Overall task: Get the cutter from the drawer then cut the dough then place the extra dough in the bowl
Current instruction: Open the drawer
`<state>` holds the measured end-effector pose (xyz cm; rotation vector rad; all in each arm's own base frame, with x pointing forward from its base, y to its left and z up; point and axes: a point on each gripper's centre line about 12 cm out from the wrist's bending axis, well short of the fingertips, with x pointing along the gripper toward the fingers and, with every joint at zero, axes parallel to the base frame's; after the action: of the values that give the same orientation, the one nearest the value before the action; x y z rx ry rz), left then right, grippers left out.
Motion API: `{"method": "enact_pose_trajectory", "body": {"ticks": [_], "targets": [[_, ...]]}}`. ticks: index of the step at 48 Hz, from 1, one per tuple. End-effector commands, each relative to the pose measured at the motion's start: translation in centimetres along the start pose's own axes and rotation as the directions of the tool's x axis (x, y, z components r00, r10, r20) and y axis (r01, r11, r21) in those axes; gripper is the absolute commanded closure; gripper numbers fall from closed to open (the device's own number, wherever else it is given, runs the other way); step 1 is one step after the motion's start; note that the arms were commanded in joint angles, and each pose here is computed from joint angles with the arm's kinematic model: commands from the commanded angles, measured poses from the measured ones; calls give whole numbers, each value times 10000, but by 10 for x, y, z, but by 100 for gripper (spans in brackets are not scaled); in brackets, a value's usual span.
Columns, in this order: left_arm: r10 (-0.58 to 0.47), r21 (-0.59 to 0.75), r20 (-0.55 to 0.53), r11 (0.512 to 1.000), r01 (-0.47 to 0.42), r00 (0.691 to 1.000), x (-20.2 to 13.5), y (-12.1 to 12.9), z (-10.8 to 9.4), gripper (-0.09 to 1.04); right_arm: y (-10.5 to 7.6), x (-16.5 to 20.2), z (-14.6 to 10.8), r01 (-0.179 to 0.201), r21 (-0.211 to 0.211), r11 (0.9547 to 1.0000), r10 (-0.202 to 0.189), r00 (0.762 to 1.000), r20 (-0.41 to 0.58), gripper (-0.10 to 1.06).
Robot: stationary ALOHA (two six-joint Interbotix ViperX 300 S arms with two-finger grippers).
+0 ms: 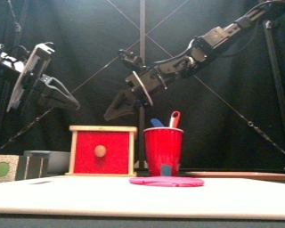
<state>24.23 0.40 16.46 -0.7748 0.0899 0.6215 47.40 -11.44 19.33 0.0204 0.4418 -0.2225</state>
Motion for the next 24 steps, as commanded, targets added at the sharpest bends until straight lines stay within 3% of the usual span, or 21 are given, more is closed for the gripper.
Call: {"method": "enact_pose_trajectory", "body": {"ticks": [1, 9, 24], "targets": [[324, 5, 279, 9995, -324, 9991, 13, -13, -9, 93, -3, 3, 16, 51, -74, 10000, -51, 10000, 60, 95], [736, 198, 684, 9970, -751, 9949, 27, -19, -21, 87, -2, 12, 1, 20, -171, 9999, -33, 9969, -783, 95], [968, 155, 301, 9951, -973, 9949, 33, -22, -33, 71, -3, 12, -14, -5, -531, 9986, -94, 9825, -1861, 95]]}}
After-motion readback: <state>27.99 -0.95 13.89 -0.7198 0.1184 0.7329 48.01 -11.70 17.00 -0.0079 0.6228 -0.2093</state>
